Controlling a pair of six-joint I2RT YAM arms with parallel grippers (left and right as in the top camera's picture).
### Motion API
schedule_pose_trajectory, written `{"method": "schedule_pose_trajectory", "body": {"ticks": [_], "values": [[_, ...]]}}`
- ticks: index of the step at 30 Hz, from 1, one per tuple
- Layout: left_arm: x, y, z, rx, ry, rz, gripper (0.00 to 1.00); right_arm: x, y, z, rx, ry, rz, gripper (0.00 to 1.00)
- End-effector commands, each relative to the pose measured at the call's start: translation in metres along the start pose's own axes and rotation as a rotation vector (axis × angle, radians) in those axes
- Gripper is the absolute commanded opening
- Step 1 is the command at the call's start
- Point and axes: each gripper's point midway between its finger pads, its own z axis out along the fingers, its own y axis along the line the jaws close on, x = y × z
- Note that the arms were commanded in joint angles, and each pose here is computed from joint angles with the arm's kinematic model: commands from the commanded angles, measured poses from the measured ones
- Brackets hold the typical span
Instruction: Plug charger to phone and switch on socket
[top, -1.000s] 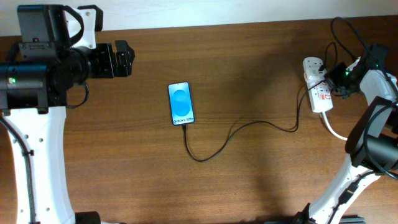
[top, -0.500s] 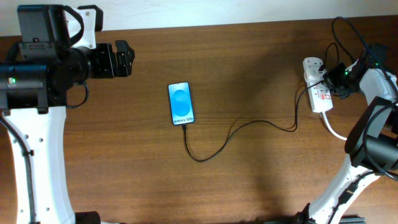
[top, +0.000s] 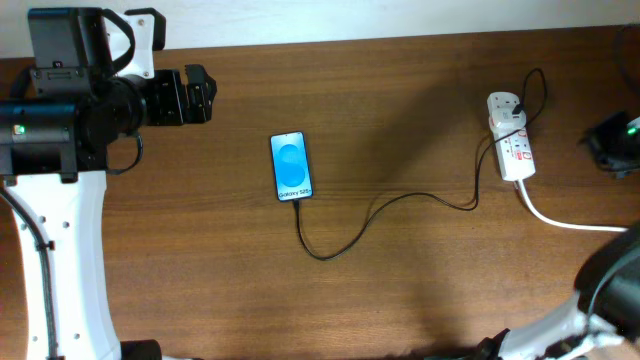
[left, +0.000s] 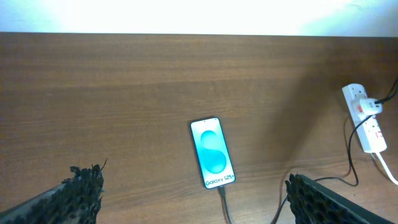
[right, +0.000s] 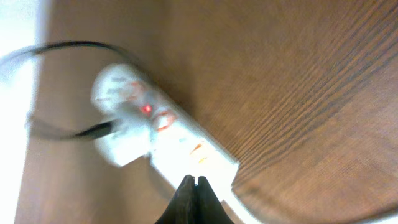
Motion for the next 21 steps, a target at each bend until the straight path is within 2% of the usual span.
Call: {"method": "schedule_pose_trajectory", "body": {"ticks": [1, 7, 8, 12, 15, 17, 18, 21], "values": [[-0.004, 0.001, -0.006, -0.009, -0.020, 0.004, 0.99, 0.022, 0.063, -0.070, -0.127, -0.080, -0.262, 0.04], [-0.004, 0.001, -0.006, -0.009, -0.020, 0.004, 0.99, 0.090, 0.124, -0.140, -0.230, -0.107, -0.543, 0.05], [-0.004, 0.001, -0.006, -0.009, -0.020, 0.004, 0.99, 0.112, 0.135, -0.154, -0.254, -0.101, -0.620, 0.05], [-0.004, 0.001, -0.006, -0.009, -0.020, 0.004, 0.99, 0.177, 0.153, -0.192, -0.321, -0.060, -0.783, 0.11], [-0.004, 0.001, -0.006, -0.009, -0.020, 0.004, 0.99, 0.220, 0.154, -0.217, -0.368, -0.019, -0.856, 0.20], [-0.004, 0.001, -0.006, -0.009, -0.020, 0.004, 0.99, 0.245, 0.149, -0.232, -0.391, 0.009, -0.894, 0.50], [-0.004, 0.001, -0.006, -0.009, -0.020, 0.004, 0.99, 0.253, 0.146, -0.237, -0.395, 0.024, -0.896, 0.99], [-0.004, 0.001, -0.006, -0.009, -0.020, 0.004, 0.99, 0.267, 0.135, -0.245, -0.391, 0.056, -0.903, 0.99]]}}
